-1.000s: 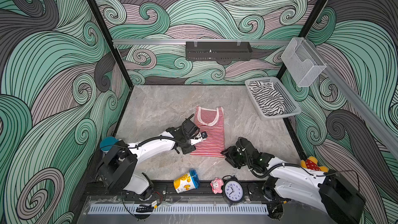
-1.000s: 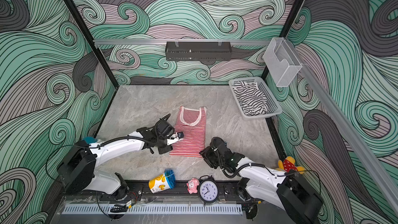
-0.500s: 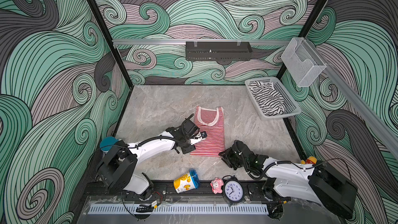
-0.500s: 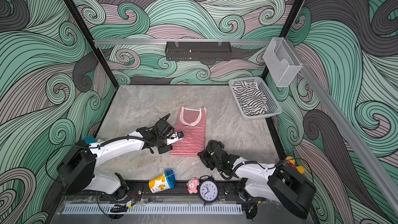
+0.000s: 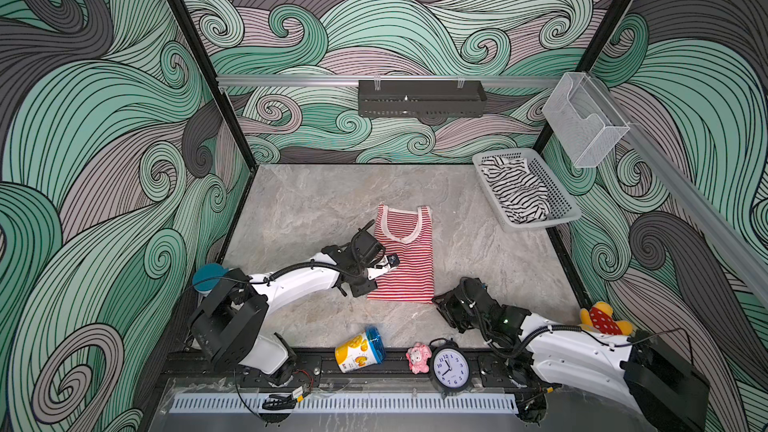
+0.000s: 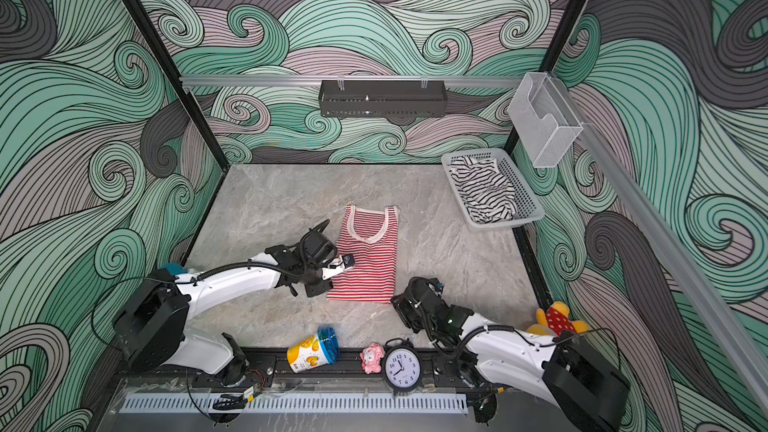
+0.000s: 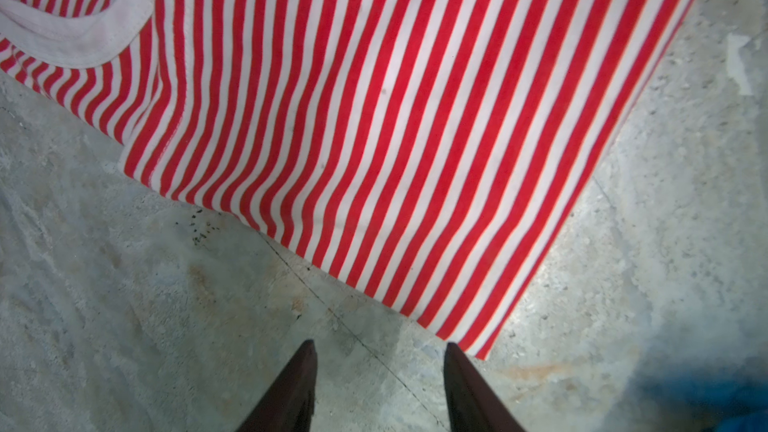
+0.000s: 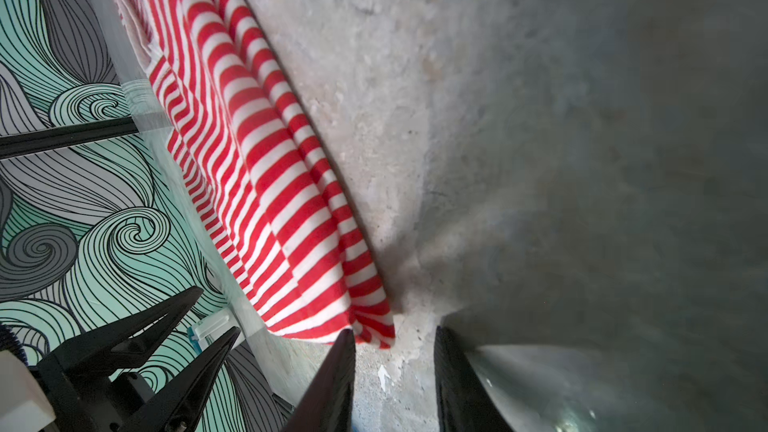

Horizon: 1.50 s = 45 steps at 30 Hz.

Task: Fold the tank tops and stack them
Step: 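Lower both grippers onto the tank top's near hem and grasp it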

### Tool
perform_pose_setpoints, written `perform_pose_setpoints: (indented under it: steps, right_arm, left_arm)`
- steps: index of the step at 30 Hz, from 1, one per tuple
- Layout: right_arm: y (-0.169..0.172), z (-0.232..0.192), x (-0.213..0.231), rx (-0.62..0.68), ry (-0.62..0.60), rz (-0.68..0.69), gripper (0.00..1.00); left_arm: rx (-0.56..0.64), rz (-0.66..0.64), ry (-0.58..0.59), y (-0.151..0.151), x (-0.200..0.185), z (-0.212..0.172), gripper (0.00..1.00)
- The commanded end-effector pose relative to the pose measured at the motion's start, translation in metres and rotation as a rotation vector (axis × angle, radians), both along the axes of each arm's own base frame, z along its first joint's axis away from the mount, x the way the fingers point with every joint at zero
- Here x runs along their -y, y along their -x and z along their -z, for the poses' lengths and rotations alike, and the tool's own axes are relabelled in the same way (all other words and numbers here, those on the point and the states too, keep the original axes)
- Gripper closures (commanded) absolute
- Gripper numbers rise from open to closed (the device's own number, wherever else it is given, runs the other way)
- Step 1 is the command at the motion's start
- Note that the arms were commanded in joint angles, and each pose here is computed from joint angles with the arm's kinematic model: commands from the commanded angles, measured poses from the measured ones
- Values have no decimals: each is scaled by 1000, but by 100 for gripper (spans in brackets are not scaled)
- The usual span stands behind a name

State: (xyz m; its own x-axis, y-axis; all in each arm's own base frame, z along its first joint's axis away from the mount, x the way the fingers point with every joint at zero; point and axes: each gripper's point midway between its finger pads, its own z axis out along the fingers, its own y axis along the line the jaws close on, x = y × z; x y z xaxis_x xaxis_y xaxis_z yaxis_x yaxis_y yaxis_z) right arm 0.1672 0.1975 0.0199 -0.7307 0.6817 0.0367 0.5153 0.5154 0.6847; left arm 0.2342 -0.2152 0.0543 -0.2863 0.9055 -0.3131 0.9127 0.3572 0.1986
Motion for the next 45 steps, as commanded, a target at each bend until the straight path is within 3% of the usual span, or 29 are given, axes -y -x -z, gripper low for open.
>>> perform_pose_setpoints:
  steps: [1,16,22,27,31,38,45]
  right_arm:
    - [4,13,1,-68,26,27,65]
    - [17,33,10,-191,132,25,75]
    - [11,35,5,-191,142,6,86]
    - [5,36,6,-195,159,-9,88]
    - [1,29,5,-183,158,-31,100]
    - [-19,1,9,-126,172,-95,100]
    - [-39,5,6,-136,143,-126,100]
  left_arm:
    - [12,-1,21,-6,10,-8,48]
    - [33,-8,1,-5,1,-7,48]
    - [10,-3,10,-3,5,-8,48]
    - [-4,6,18,-1,7,-10,48]
    - [-13,11,25,2,8,-12,48]
    - [-21,35,49,8,18,-17,47]
    - [14,112,31,16,42,-16,47]
